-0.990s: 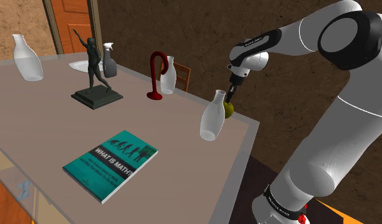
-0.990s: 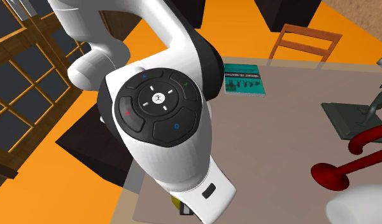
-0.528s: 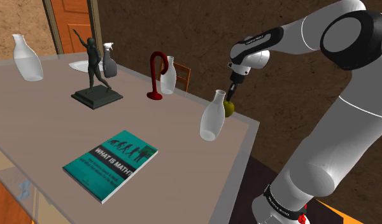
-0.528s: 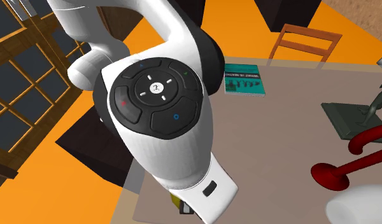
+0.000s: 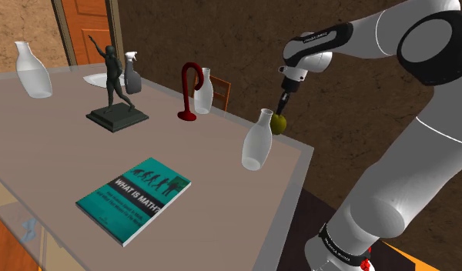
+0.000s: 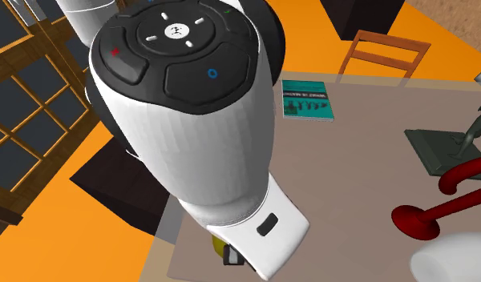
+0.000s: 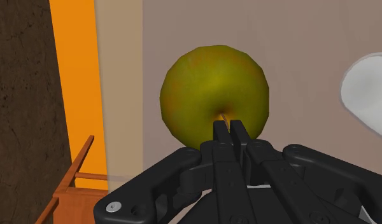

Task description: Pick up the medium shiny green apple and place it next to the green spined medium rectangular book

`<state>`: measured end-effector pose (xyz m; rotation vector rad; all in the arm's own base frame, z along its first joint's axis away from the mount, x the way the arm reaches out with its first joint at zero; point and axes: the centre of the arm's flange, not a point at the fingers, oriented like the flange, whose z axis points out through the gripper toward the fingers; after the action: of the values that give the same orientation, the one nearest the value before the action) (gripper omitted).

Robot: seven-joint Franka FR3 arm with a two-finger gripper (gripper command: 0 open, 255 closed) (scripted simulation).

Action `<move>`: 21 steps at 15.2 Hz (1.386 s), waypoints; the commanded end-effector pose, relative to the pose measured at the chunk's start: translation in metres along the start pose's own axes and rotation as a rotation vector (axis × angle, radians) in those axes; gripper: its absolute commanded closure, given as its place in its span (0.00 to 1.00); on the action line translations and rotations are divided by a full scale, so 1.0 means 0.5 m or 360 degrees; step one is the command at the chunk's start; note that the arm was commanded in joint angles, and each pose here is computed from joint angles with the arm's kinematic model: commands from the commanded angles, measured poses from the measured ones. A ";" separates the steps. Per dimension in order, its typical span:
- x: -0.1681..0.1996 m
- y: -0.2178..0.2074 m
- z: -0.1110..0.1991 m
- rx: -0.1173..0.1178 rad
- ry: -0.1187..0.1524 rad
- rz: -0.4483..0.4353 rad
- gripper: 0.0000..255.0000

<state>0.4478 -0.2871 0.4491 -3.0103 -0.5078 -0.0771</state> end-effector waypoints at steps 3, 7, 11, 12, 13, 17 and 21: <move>0.004 -0.004 -0.041 0.0000 0.0000 0.0000 1.00; 0.007 -0.007 -0.083 0.0000 0.0000 0.0000 1.00; 0.010 -0.010 -0.125 0.0000 0.0000 0.0000 1.00; 0.011 -0.011 -0.136 0.0000 0.0000 0.0000 1.00; 0.011 -0.012 -0.146 0.0000 0.0000 0.0000 1.00; 0.014 -0.015 -0.188 0.0000 0.0000 0.0000 1.00; 0.017 -0.018 -0.230 0.0000 0.0000 0.0000 1.00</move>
<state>0.4490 -0.2878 0.5602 -3.0102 -0.5078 -0.0774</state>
